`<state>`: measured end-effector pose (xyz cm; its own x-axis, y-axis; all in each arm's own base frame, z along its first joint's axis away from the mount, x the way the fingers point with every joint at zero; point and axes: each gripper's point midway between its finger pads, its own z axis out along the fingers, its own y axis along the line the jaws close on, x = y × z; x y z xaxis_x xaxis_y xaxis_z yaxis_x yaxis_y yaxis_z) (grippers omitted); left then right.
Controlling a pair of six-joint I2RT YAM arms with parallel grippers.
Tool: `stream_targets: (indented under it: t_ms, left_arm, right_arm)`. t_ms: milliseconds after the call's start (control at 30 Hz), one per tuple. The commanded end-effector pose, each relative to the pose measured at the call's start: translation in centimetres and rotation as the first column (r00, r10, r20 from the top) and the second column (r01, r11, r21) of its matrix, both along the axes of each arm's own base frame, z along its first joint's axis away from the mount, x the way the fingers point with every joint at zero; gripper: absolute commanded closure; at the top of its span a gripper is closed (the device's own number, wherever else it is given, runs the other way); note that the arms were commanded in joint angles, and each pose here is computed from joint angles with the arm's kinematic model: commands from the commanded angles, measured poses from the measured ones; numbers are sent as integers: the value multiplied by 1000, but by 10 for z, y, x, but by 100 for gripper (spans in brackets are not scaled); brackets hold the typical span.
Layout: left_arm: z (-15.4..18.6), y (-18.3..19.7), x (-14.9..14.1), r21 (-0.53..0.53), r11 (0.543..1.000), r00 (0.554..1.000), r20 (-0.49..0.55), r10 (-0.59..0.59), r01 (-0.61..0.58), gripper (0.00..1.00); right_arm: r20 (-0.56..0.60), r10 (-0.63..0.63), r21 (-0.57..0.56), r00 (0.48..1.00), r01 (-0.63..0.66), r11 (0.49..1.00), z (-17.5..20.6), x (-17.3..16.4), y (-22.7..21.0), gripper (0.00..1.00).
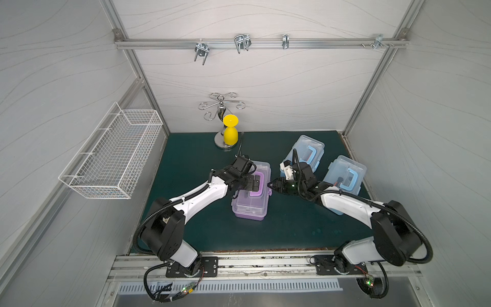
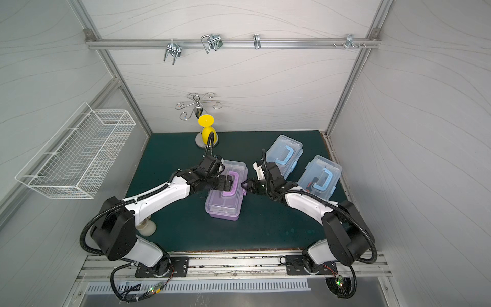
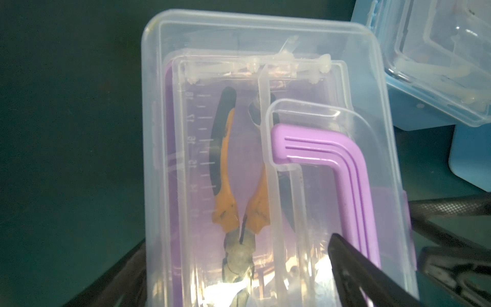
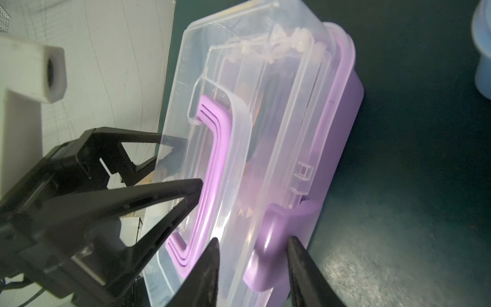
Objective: Close toolboxes
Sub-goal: Fasten the toolbox latch on the toolbox.
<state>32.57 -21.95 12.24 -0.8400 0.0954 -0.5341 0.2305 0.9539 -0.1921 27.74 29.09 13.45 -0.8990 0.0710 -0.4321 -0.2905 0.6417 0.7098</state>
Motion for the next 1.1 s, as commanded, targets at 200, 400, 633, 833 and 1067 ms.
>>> stream_targets:
  t_ms: [200, 400, 633, 833, 1067]
  left_arm:
    - [0, -5, -8, -18, 999, 1000, -14, -27, 27, 1]
    - [-2, -5, -8, -15, 1000, 999, -19, -27, 27, 1]
    - [-3, -5, -8, -14, 1000, 999, -20, -26, 26, 1]
    - [-4, -5, -7, -15, 1000, 999, -23, -27, 27, 1]
    - [-4, -5, -8, -15, 1000, 999, -24, -26, 26, 1]
  right_arm:
    - [-29, 8, -19, 1000, -8, 1000, -9, -3, 2, 66]
    - [-44, -2, -57, 999, -1, 998, -21, -4, -2, 67]
    - [-47, 5, -74, 999, -9, 997, -27, -6, -2, 67]
    - [-55, 17, -71, 998, -20, 997, -30, -5, 4, 74]
    - [-53, 21, -72, 998, -24, 997, -31, -3, 7, 74]
